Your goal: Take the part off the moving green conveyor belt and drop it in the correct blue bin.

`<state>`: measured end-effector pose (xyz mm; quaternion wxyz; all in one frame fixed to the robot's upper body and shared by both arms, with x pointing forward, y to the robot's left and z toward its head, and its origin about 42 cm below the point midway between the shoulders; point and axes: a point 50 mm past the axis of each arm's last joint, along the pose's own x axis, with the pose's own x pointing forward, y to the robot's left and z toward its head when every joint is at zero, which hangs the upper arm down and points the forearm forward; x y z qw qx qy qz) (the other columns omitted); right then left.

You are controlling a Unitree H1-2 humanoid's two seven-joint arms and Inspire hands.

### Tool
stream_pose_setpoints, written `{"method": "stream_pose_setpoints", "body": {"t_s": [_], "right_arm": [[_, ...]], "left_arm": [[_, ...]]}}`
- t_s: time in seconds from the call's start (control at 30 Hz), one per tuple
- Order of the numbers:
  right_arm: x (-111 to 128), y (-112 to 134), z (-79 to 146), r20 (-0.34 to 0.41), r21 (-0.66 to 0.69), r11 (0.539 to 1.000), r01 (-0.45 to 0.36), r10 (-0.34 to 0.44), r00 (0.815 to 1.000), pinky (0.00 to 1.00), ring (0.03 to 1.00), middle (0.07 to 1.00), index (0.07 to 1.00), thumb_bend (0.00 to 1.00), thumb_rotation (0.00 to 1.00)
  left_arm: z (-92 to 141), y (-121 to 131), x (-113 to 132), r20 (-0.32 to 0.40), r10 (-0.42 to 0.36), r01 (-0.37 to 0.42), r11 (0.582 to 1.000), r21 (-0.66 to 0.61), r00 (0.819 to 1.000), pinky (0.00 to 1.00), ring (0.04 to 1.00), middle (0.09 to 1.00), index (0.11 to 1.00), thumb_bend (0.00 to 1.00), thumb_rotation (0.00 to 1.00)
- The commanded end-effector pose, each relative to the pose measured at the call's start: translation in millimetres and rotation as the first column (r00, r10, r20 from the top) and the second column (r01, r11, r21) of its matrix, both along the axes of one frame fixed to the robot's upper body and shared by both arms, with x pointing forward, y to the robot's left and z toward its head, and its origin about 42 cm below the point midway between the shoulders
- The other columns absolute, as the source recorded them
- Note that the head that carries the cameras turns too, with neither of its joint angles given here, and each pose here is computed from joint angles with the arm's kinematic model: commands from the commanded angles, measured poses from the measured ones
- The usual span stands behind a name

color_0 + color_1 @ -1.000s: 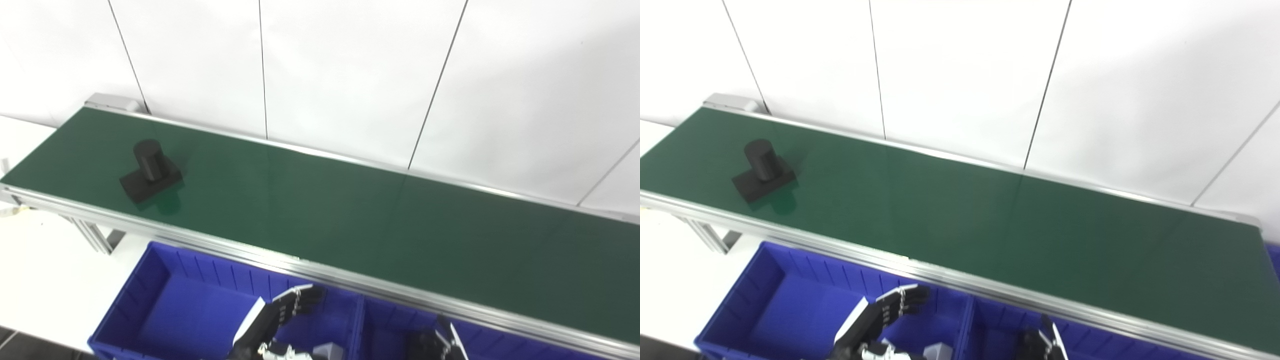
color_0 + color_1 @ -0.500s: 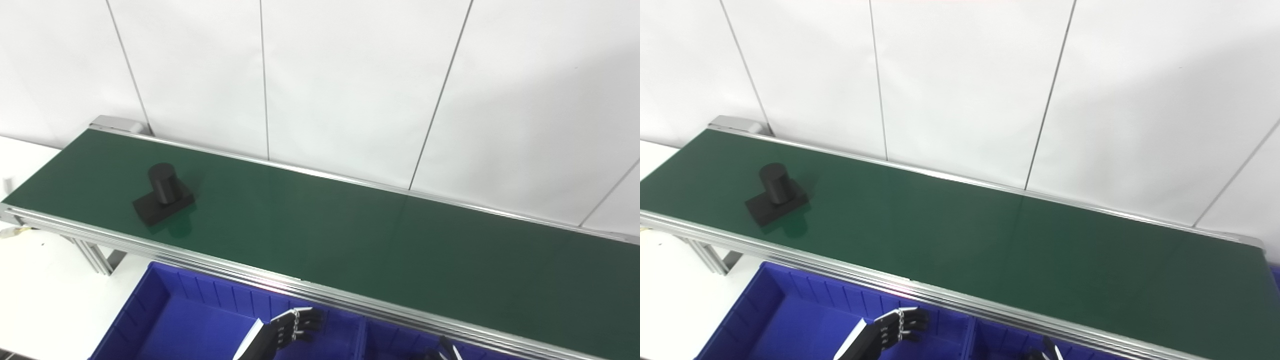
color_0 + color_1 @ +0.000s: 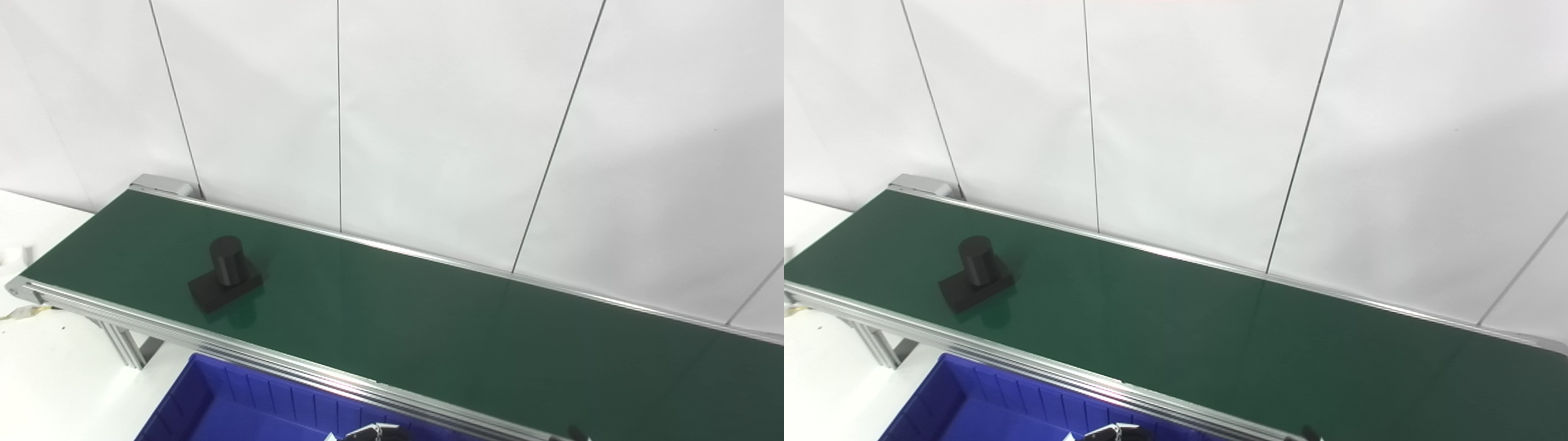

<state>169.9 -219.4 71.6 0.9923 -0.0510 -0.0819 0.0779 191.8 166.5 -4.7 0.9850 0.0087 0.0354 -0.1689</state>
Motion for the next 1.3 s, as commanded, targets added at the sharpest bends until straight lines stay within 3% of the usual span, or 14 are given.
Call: {"method": "stream_pose_setpoints", "body": {"t_s": [0.0, 0.4, 0.87, 1.13, 1.27], "right_arm": [[6.7, 1.7, 24.0, 0.136, 0.007, 1.0, -0.002, 0.001, 0.991, 0.79, 0.811, 0.837, 0.917, 0.99, 0.2], [28.9, 6.5, 73.6, 0.282, -0.002, 1.0, -0.016, 0.016, 0.959, 0.74, 0.783, 0.819, 0.886, 1.0, 0.28], [65.0, 24.9, 102.0, 0.373, -0.023, 0.999, -0.023, 0.03, 0.927, 0.68, 0.779, 0.829, 0.861, 1.0, 0.36], [82.5, 35.5, 114.7, 0.381, -0.024, 0.999, -0.026, 0.033, 0.924, 0.66, 0.769, 0.81, 0.829, 1.0, 0.28], [89.6, 40.1, 119.0, 0.368, -0.016, 0.999, -0.036, 0.04, 0.929, 0.74, 0.808, 0.819, 0.833, 0.94, 0.21]], "left_arm": [[10.8, -5.0, 11.3, 0.071, 0.001, 0.001, 0.999, -0.034, 0.997, 0.63, 0.715, 0.736, 0.713, 0.99, 0.11], [9.1, -8.8, 13.1, 0.064, -0.001, 0.004, 0.999, -0.044, 0.998, 0.63, 0.715, 0.738, 0.71, 1.0, 0.13], [7.6, -7.6, 15.5, 0.062, 0.003, -0.001, 1.0, -0.029, 0.998, 0.61, 0.705, 0.735, 0.703, 0.99, 0.12], [7.2, -6.3, 18.1, 0.061, 0.003, -0.001, 0.999, -0.032, 0.998, 0.61, 0.702, 0.732, 0.701, 0.99, 0.12], [6.8, -6.5, 19.8, 0.058, 0.005, -0.003, 0.999, -0.041, 0.998, 0.6, 0.694, 0.73, 0.696, 0.99, 0.1]]}}
